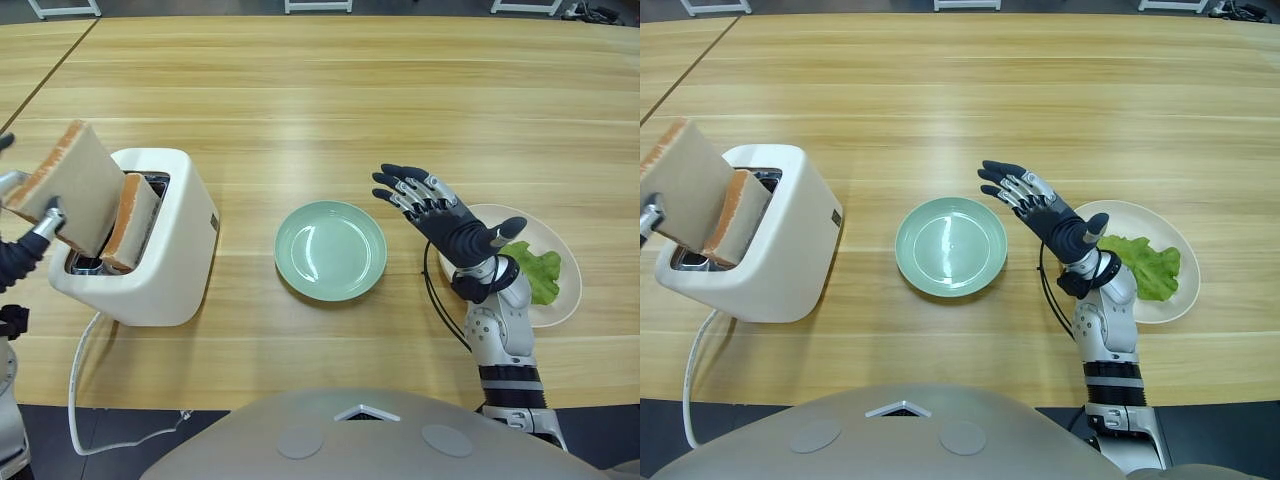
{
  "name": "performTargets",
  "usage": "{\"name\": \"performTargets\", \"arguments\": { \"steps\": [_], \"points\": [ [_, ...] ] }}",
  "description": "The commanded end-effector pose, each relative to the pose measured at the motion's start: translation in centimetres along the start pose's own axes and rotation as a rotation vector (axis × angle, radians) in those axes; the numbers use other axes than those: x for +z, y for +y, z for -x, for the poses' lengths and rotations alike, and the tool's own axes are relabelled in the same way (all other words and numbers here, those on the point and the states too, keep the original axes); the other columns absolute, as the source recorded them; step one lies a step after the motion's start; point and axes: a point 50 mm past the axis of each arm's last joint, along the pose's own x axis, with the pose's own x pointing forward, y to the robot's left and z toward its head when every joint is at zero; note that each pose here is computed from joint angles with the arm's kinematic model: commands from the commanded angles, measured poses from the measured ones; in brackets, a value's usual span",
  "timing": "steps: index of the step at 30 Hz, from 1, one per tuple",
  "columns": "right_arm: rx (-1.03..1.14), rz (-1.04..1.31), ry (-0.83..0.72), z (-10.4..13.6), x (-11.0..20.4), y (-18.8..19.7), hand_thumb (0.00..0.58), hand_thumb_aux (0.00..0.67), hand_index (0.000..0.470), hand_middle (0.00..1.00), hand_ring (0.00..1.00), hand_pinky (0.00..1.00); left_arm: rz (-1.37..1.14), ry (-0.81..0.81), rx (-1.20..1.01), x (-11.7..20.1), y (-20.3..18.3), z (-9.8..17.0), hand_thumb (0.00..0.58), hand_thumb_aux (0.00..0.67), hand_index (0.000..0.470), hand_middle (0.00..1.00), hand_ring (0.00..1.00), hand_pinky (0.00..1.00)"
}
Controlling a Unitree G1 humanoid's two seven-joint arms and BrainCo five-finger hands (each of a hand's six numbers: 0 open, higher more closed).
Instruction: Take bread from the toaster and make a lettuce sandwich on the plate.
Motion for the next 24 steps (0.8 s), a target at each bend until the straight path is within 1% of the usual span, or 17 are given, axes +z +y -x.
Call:
{"name": "performTargets", "arguments": {
  "steps": [1, 4, 5, 7, 9, 12, 14, 17, 20, 24],
  "points": [
    [-0.001, 0.019, 0.004, -0.1, 0.1, -0.3, 0.000, 0.000, 0.000, 0.00, 0.00, 0.00, 0.017, -0.233, 0.158, 4.3, 2.7, -2.4, 0.580, 0.670, 0.470, 0.00, 0.00, 0.00],
    [-0.014, 0.065, 0.008, -0.5, 0.4, -1.0, 0.000, 0.000, 0.000, 0.00, 0.00, 0.00, 0.126, -0.401, 0.094, 8.2, 0.3, -4.0, 0.580, 0.670, 0.470, 0.00, 0.00, 0.00],
    [-0.023, 0.105, 0.034, -0.5, 0.4, -1.4, 0.000, 0.000, 0.000, 0.00, 0.00, 0.00, 0.167, -0.440, 0.056, 9.3, -1.0, -4.3, 0.580, 0.670, 0.470, 0.00, 0.00, 0.00],
    [-0.055, 0.254, 0.135, -0.3, 0.8, -3.0, 0.000, 0.000, 0.000, 0.00, 0.00, 0.00, 0.248, -0.511, -0.050, 11.6, -4.3, -4.5, 0.580, 0.670, 0.470, 0.00, 0.00, 0.00],
    [-0.070, 0.450, 0.231, 0.7, 2.4, -4.6, 0.000, 0.000, 0.000, 0.00, 0.00, 0.00, 0.275, -0.581, -0.163, 14.1, -8.0, -4.2, 0.580, 0.670, 0.470, 0.00, 0.00, 0.00],
    [-0.064, 0.700, 0.343, 2.7, 5.7, -5.9, 0.000, 0.000, 0.000, 0.00, 0.00, 0.00, 0.183, -0.685, -0.232, 16.6, -11.4, -3.3, 0.580, 0.670, 0.470, 0.00, 0.00, 0.00],
    [-0.053, 0.820, 0.399, 3.4, 7.3, -6.3, 0.000, 0.000, 0.000, 0.00, 0.00, 0.00, 0.023, -0.761, -0.230, 17.6, -13.3, -2.6, 0.580, 0.670, 0.470, 0.00, 0.00, 0.00],
    [-0.050, 0.898, 0.442, 3.8, 8.2, -6.8, 0.000, 0.000, 0.000, 0.00, 0.00, 0.00, -0.138, -0.848, -0.262, 18.2, -16.8, -1.3, 0.580, 0.670, 0.470, 0.00, 0.00, 0.00],
    [-0.035, 0.904, 0.477, 4.0, 7.6, -7.0, 0.000, 0.000, 0.000, 0.00, 0.00, 0.00, -0.213, -0.897, -0.273, 18.0, -19.7, -0.3, 0.580, 0.670, 0.470, 0.00, 0.00, 0.00],
    [0.018, 0.914, 0.536, 4.4, 6.6, -6.8, 0.000, 0.000, 0.000, 0.00, 0.00, 0.00, -0.267, -0.938, -0.241, 17.8, -21.5, 0.6, 0.580, 0.670, 0.470, 0.00, 0.00, 0.00]
  ]
}}
